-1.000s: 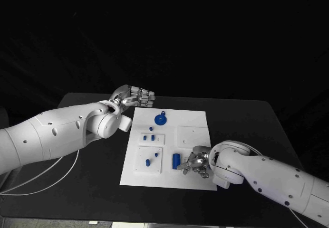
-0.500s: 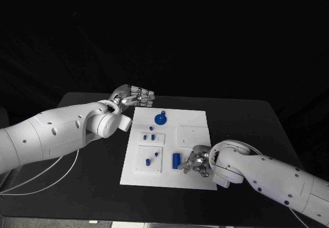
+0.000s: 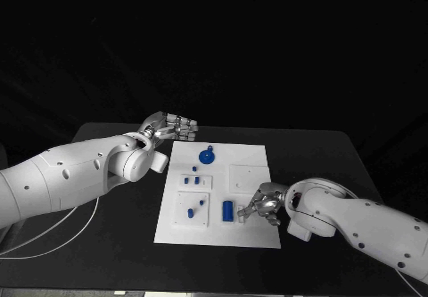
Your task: Assemble the parts on the task board
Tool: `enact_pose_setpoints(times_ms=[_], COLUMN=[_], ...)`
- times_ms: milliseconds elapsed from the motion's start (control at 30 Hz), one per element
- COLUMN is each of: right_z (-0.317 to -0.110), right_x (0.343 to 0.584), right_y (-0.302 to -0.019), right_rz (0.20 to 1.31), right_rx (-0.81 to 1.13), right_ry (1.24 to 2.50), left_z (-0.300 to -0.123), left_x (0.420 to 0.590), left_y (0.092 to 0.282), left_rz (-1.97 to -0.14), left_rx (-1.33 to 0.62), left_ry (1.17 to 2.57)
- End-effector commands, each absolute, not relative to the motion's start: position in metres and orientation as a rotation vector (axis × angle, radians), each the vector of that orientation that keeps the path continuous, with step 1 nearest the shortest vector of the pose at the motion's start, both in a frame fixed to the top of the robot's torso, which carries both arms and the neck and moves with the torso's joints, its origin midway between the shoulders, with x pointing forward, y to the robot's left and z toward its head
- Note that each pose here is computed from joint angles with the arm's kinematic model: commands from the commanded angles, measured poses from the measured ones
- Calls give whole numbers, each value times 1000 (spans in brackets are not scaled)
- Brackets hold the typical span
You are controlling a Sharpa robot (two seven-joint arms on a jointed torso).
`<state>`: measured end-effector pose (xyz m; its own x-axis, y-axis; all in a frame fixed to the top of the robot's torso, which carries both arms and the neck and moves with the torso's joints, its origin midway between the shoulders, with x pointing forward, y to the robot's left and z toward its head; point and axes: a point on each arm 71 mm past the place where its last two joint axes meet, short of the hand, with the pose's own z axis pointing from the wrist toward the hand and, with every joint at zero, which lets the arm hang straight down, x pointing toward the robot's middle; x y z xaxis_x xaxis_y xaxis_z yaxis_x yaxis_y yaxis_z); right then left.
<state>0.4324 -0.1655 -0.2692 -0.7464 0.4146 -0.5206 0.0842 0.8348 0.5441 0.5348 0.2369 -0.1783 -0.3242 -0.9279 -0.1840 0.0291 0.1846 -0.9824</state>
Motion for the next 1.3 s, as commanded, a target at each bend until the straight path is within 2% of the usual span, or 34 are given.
enact_pose_setpoints(times_ms=[33, 167, 400, 633, 1300], right_z=[-259, -253, -255, -257, -295], right_x=[436, 442, 451, 454, 452], right_y=[-176, -198, -236, -255, -242], right_rz=[713, 635, 405, 253, 181], right_rx=[393, 408, 406, 403, 388], right_ry=[2295, 2267, 2253, 2249, 2337], left_z=[-178, -178, -178, -179, -179], left_x=[534, 534, 534, 534, 534], left_y=[236, 236, 237, 238, 238], left_rz=[-1313, -1312, -1310, -1309, -1310], left_rx=[-880, -880, -881, -882, -882], left_ry=[1536, 1535, 1536, 1539, 1545])
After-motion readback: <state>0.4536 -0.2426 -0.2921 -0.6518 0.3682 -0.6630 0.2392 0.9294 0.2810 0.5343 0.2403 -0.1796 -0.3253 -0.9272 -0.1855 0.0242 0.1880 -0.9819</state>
